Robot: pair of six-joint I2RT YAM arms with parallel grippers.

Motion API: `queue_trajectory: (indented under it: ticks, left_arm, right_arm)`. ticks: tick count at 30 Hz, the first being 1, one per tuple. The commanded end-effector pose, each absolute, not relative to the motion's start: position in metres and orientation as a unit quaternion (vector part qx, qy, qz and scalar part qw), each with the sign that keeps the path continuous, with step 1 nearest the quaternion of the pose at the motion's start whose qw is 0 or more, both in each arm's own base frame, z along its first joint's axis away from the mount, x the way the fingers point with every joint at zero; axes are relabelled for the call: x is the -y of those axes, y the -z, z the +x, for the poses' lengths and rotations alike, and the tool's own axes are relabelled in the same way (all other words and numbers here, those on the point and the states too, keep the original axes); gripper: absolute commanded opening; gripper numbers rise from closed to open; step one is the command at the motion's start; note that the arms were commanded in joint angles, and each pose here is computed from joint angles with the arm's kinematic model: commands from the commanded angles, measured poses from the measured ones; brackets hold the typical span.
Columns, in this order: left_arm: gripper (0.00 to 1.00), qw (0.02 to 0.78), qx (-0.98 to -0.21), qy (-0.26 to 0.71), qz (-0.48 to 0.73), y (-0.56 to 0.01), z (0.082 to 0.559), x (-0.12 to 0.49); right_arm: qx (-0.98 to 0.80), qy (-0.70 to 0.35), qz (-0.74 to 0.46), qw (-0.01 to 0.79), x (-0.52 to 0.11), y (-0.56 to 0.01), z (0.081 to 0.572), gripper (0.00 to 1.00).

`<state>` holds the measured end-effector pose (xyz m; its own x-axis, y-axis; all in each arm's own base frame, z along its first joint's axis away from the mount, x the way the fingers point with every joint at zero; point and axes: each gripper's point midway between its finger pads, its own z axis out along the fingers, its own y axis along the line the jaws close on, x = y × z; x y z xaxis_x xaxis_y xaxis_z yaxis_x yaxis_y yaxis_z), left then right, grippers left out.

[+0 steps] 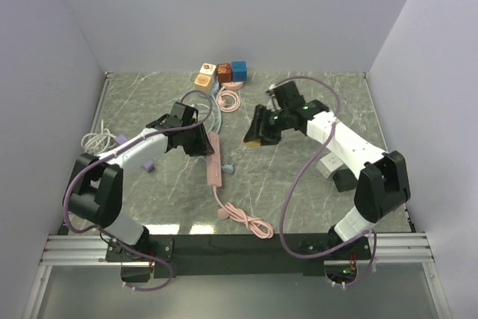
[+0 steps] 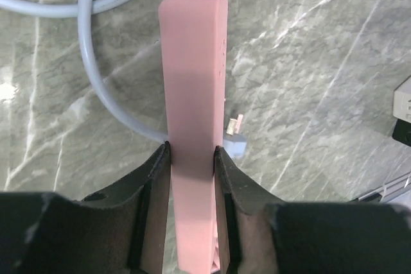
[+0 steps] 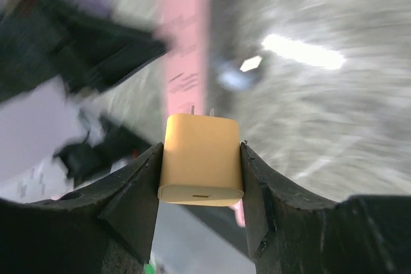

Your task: Pull the plug off the socket

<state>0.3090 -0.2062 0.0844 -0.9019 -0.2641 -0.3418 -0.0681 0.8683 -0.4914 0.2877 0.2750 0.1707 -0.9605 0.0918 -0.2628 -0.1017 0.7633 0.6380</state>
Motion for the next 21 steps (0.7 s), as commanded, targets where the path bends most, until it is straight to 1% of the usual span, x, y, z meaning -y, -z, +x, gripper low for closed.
queue_trajectory:
  ticks: [1,3,4,6,7,10,11,14,16,21]
  left_arm:
    - [0.0,0.271,-0.924,0.259,-0.083,-0.143,0.326,0.207]
    - [0.0,0.293,-0.916,0.26,-0.089,-0.166,0.329,0.2]
    - [0.0,0.292,-0.917,0.254,-0.093,-0.17,0.325,0.194]
    - [0.0,0.318,-0.912,0.238,-0.108,-0.188,0.327,0.175]
    - [0.0,0.31,-0.919,0.214,-0.114,-0.184,0.32,0.162]
    - [0.0,0.308,-0.924,0.166,-0.154,-0.177,0.32,0.115]
    - [0.0,0.301,-0.925,0.145,-0.181,-0.167,0.32,0.088]
    - [0.0,0.312,-0.917,0.109,-0.224,-0.158,0.324,0.042]
    - [0.0,0.315,-0.915,0.085,-0.237,-0.153,0.328,0.023]
    - [0.0,0.318,-0.904,0.041,-0.283,-0.142,0.356,-0.024]
  right_arm:
    - [-0.94,-0.253,0.098,0.205,-0.198,-0.168,0.328,0.0]
    - [-0.948,-0.19,0.133,0.218,-0.157,-0.153,0.336,0.0]
    - [-0.946,-0.16,0.17,0.226,-0.126,-0.147,0.345,0.0]
    - [-0.947,-0.102,0.205,0.225,-0.086,-0.13,0.347,0.0]
    - [-0.943,-0.079,0.232,0.226,-0.062,-0.124,0.349,0.0]
    - [-0.933,-0.027,0.282,0.221,-0.022,-0.106,0.349,0.0]
    - [-0.927,-0.017,0.305,0.218,-0.008,-0.101,0.348,0.0]
    - [-0.904,0.008,0.372,0.211,0.023,-0.088,0.353,0.0]
    - [-0.896,0.029,0.389,0.211,0.036,-0.083,0.357,0.0]
    - [-0.885,0.07,0.418,0.191,0.06,-0.067,0.355,0.0]
